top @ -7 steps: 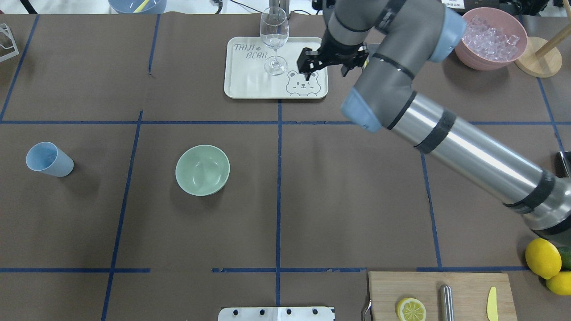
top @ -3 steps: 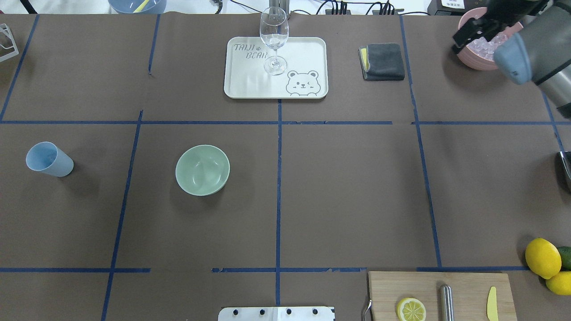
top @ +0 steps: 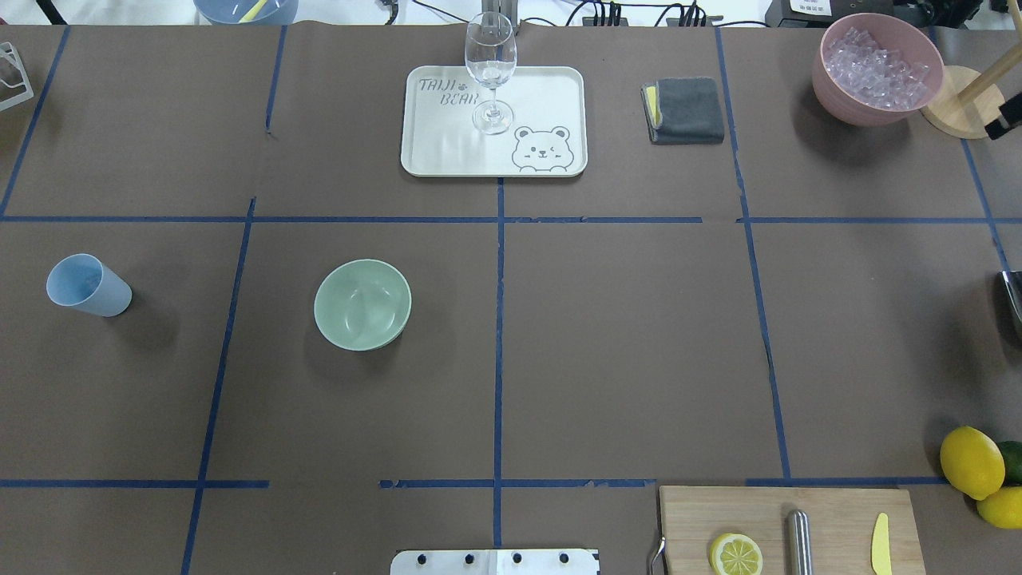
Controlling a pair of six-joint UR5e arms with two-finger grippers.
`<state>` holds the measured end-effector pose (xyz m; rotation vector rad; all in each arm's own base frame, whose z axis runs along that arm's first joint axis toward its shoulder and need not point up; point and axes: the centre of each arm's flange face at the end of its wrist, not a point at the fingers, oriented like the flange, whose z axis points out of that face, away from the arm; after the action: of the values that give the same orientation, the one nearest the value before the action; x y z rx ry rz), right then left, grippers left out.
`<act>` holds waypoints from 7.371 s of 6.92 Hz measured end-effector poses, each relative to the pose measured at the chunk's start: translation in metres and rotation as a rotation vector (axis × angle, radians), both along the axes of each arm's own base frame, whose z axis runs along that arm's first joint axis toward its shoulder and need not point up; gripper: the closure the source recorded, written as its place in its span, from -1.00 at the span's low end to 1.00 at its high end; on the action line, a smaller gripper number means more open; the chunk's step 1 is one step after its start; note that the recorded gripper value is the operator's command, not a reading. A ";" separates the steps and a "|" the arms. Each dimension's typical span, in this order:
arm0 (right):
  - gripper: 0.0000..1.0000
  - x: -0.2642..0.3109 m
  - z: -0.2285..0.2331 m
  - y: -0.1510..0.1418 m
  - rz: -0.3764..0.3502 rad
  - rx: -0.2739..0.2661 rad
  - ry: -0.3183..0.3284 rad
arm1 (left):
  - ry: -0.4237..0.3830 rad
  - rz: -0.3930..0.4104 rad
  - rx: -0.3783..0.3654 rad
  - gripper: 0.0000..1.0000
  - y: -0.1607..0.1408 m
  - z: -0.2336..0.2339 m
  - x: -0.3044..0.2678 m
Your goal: Pour ice into bowl
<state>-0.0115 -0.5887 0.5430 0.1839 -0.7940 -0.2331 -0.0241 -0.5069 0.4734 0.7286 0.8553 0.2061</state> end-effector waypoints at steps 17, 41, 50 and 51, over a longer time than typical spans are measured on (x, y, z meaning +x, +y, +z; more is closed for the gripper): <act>-1.00 0.024 0.038 0.066 0.026 -0.027 0.034 | 0.053 -0.349 -0.147 -1.00 0.193 0.136 0.279; -1.00 0.032 0.038 0.067 0.043 -0.028 0.037 | -0.124 -0.253 0.264 1.00 0.107 0.089 0.282; -1.00 0.042 0.057 0.082 0.061 -0.066 0.040 | -0.474 -0.141 0.617 1.00 0.076 -0.088 0.422; -1.00 0.043 0.058 0.084 0.063 -0.070 0.040 | -0.574 -0.122 0.703 1.00 0.080 -0.096 0.423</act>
<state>0.0313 -0.5049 0.6014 0.1374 -0.7546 -0.1486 0.3989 -0.4266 0.3775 1.2904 0.1668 0.5907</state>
